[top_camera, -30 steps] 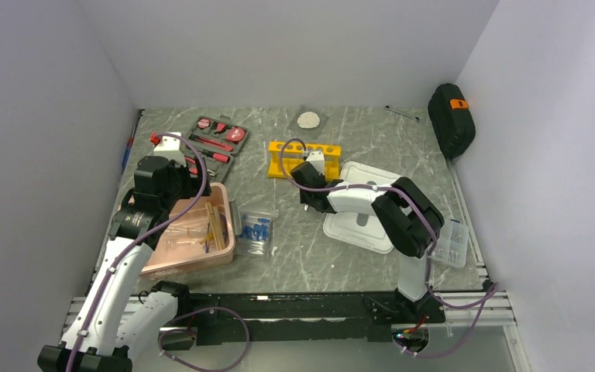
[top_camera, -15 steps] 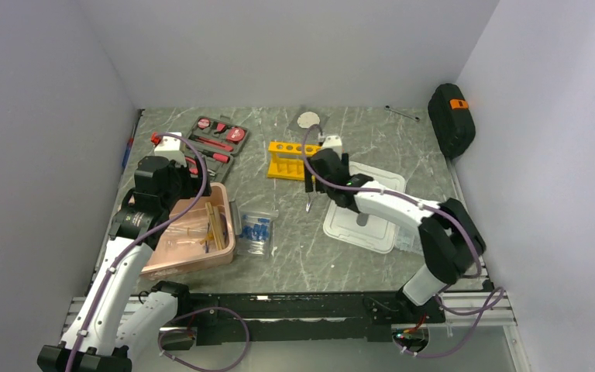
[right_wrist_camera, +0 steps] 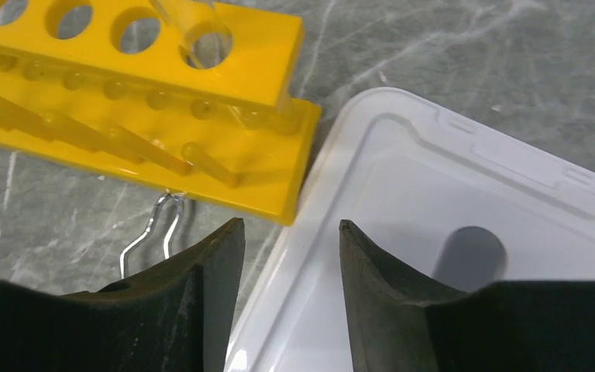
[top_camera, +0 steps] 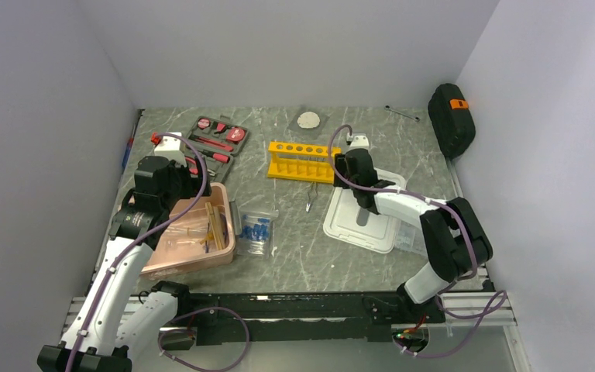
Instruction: Organize the chemistry lab equipment
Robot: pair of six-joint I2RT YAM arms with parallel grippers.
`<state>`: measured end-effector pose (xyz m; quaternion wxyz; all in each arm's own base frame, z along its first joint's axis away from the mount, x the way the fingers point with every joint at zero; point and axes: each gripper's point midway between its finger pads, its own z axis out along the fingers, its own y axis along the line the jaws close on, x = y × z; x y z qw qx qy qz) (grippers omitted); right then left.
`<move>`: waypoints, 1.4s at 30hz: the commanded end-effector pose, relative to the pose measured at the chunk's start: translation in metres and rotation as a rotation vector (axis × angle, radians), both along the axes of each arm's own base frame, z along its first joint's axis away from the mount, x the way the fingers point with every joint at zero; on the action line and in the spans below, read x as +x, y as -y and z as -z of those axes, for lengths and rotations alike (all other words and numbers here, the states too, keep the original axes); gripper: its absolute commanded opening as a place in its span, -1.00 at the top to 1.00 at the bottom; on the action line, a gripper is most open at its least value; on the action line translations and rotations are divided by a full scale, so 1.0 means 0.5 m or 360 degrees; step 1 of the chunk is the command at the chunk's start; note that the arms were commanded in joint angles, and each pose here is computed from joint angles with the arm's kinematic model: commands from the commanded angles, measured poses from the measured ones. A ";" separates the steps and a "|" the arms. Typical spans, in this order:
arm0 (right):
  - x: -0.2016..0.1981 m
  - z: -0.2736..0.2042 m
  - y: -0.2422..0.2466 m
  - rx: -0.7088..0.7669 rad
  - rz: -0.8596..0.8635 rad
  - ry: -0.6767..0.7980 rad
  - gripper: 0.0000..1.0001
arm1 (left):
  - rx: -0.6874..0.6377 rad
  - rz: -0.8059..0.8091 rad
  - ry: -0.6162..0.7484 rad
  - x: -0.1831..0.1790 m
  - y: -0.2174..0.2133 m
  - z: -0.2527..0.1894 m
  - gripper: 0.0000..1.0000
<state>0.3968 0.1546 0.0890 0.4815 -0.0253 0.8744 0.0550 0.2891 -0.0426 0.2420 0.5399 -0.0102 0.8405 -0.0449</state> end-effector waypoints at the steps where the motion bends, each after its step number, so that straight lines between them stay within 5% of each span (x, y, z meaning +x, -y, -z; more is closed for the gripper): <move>1: 0.032 -0.039 -0.057 0.0185 -0.0161 0.0174 0.04 | 0.0000 0.0022 0.0061 0.007 0.005 -0.016 -0.99; 23: 0.101 -0.005 -0.113 0.0167 -0.0181 0.0228 0.45 | -0.0004 0.0036 0.0051 0.010 0.009 -0.012 -0.99; 31: 0.117 -0.007 -0.119 0.0087 -0.0140 0.0228 0.98 | -0.0007 0.0040 0.0051 0.011 0.010 -0.012 -0.99; 42: 0.136 -0.047 -0.196 0.0038 -0.0267 0.0288 1.00 | -0.0009 0.0038 0.0053 0.011 0.010 -0.012 -0.99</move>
